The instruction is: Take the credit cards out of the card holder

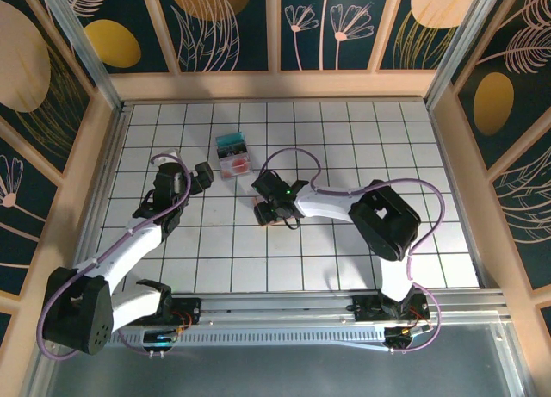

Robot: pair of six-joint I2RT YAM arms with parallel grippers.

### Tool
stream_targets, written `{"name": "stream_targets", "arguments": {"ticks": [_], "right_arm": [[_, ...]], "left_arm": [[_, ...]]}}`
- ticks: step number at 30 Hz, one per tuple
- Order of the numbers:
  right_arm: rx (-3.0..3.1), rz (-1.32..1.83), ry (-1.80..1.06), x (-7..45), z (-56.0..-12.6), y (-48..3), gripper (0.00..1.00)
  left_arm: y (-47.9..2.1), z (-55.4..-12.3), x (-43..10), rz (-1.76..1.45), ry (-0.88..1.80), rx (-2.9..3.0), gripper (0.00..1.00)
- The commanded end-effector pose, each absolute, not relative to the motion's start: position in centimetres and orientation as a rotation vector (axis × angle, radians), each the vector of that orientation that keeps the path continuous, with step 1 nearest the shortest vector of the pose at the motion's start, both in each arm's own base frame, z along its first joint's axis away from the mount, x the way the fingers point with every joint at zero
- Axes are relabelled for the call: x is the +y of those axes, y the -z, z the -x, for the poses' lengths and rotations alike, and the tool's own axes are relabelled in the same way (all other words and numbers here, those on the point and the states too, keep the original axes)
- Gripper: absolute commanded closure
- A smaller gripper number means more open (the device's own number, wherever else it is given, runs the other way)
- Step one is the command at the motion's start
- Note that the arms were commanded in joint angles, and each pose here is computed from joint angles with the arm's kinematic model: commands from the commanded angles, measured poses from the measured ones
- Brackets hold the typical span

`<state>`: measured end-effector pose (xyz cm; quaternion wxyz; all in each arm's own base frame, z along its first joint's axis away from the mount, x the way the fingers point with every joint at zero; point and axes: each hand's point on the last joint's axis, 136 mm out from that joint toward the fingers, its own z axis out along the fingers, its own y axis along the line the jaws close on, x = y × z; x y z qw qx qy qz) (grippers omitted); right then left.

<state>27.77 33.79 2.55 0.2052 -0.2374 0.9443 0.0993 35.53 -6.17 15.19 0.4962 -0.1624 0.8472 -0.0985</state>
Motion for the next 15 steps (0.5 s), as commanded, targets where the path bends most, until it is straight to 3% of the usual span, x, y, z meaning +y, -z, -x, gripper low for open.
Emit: {"name": "stream_targets", "arguments": {"ticks": [1, 7, 15], "right_arm": [[2.654, 0.704, -0.207, 33.4, -27.3, -1.6, 0.39], [2.667, 0.719, -0.159, 33.0, -26.9, -0.8, 0.4], [2.68, 0.704, -0.291, 34.3, -26.4, -1.3, 0.57]], "left_arm": [[-16.2, -36.2, -6.1, 0.411, 0.256, 2.013, 0.01], [-16.2, -36.2, -6.1, 0.405, 0.251, 2.017, 0.01], [-16.6, -36.3, -6.2, 0.382, 0.238, 2.019, 0.01]]}}
